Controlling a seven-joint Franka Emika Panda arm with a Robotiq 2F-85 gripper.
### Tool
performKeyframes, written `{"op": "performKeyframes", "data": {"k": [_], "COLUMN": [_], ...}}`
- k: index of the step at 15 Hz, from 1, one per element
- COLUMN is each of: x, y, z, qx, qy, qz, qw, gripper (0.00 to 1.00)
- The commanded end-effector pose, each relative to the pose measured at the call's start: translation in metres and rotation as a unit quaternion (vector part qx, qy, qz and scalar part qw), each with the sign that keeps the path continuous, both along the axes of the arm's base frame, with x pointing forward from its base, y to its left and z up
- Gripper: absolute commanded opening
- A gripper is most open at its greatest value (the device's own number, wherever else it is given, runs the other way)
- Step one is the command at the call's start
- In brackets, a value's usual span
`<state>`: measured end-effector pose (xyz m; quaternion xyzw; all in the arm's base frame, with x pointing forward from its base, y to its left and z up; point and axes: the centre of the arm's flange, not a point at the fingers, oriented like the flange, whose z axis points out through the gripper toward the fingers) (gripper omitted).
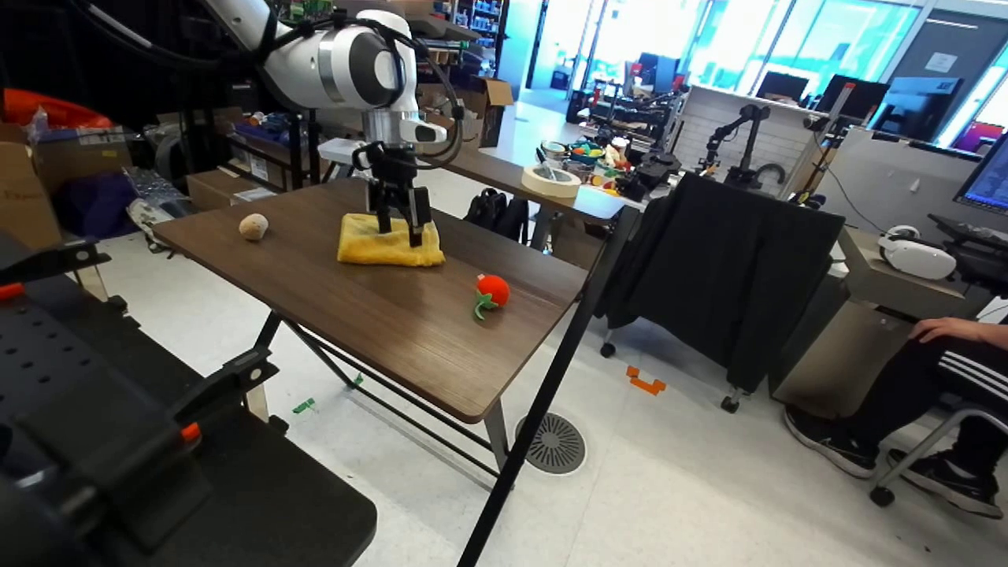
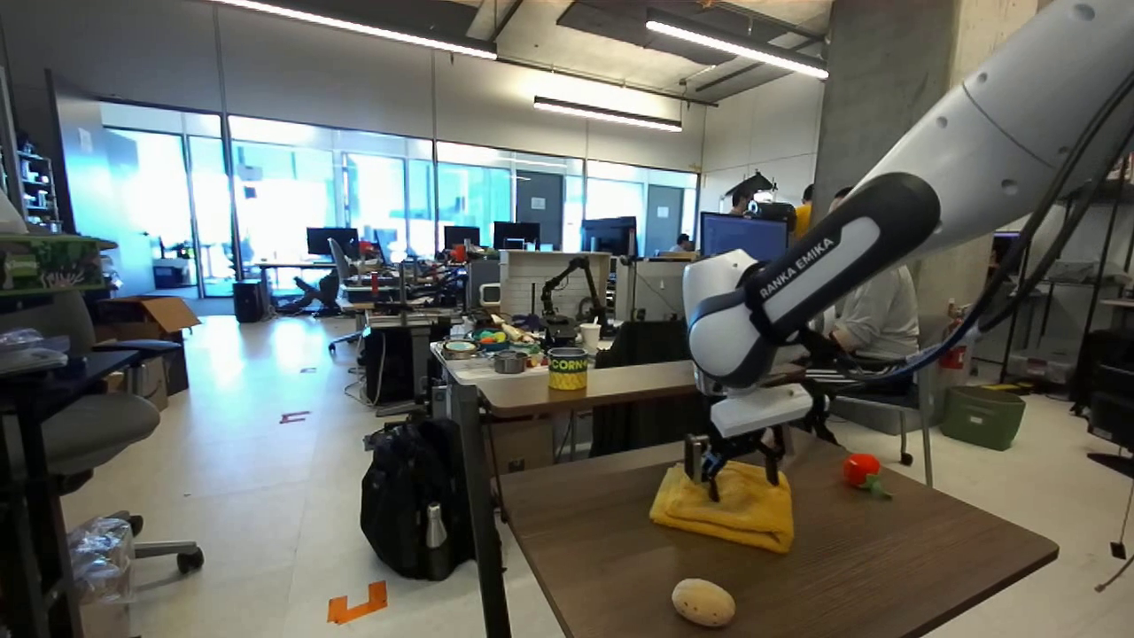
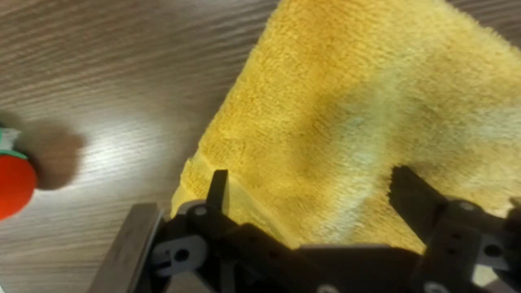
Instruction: Wipe the table with the towel
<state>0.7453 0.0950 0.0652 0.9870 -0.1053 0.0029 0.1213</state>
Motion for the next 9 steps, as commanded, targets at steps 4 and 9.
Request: {"op": "performKeyframes", "data": {"k": [4, 9], "x": [-0.045, -0.022], "y": [0.054, 0.08], "z": [0.123, 0.133], "qx": [0.136, 0.135], "qy": [-0.072, -0.076], "qz": [0.072, 0.092], "qw": [0.9854, 0.9837], "gripper": [1.0, 1.0]}}
